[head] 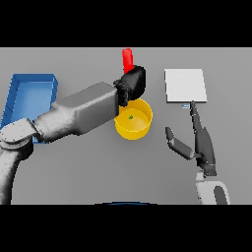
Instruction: Pick up the red beaker and tilt it to pour out 1 green nut into yellow bowl. Pick up the yellow bowl and place it on the metallic measuring scale.
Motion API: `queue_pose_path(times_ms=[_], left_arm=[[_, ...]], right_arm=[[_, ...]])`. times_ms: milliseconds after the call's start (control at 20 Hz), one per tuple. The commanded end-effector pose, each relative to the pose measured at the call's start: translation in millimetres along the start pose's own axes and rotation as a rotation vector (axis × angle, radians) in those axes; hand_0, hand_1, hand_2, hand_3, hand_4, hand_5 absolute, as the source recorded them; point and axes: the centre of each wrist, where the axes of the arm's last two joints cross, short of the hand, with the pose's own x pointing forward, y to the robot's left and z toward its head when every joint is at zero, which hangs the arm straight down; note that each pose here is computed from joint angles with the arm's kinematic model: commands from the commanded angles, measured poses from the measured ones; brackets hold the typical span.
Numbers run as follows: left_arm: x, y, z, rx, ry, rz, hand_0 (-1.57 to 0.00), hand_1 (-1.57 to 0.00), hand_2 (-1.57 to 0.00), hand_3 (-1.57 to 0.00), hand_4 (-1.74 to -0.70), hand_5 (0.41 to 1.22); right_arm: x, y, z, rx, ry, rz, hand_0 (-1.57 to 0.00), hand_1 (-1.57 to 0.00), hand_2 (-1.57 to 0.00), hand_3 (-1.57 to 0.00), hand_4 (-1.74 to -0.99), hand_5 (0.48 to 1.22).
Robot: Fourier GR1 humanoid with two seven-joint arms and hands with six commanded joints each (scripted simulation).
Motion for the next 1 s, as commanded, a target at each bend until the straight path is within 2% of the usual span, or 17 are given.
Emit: queue_pose_path(times_ms=[0,100,300,400,500,600,700,800,950], left_arm=[[-2.1,2.3,-0.2,0.002,-0.007,-0.015,-1.57,-1.57,-1.57,-1.57,-1.72,1.221],[-21.8,9.5,3.4,-0.002,-0.009,-0.051,-1.57,-1.57,-1.57,-1.57,-1.72,1.221],[-81.0,10.5,19.0,-0.018,0.128,-0.078,-1.57,-1.57,-1.57,-1.57,-1.73,1.221],[-119.3,9.2,34.2,0.006,0.205,-0.031,-1.57,-1.57,-1.57,-1.18,-1.73,1.221],[-159.3,2.5,52.0,-0.004,0.344,0.09,-1.57,-1.57,-1.57,-1.32,-1.73,1.221],[-192.0,-10.4,70.6,0.023,0.464,0.294,-1.57,-1.57,-1.57,-1.41,-1.73,1.221],[-216.2,-35.5,92.5,0.059,0.587,0.589,-1.57,-1.57,-1.57,-1.47,-1.73,1.221],[-229.5,-67.0,111.9,0.115,0.699,0.877,-1.57,-1.57,-1.57,-1.42,-1.74,1.221],[-233.0,-128.1,142.3,0.166,0.86,1.193,-1.57,-1.57,-1.57,-1.43,-1.74,1.221]], right_arm=[[-0.5,-1.1,1.4,0.0,-0.01,-0.013,0.0,0.0,0.0,0.0,-1.154,0.635],[0.6,-0.3,2.6,0.002,-0.026,-0.031,0.0,0.0,0.0,0.0,-1.153,0.636],[3.3,-0.1,2.1,0.011,-0.047,-0.035,0.0,0.0,0.0,0.0,-1.154,0.654],[1.4,2.3,2.5,0.023,-0.048,-0.016,0.0,0.0,0.0,0.0,-1.16,0.66],[1.6,2.9,3.1,0.023,-0.06,-0.018,0.0,0.0,0.0,0.0,-1.161,0.661],[0.3,4.3,1.0,0.027,-0.045,-0.037,0.0,0.0,0.0,0.0,-1.156,0.658],[0.8,1.6,-1.1,0.014,-0.045,-0.002,0.0,0.0,0.0,0.0,-1.146,0.641],[1.1,2.6,-2.2,0.014,-0.058,0.033,0.0,0.0,0.0,0.0,-1.144,0.633],[1.9,5.4,-3.3,0.035,-0.076,-0.04,0.0,0.0,0.0,0.0,-1.11,0.623]])
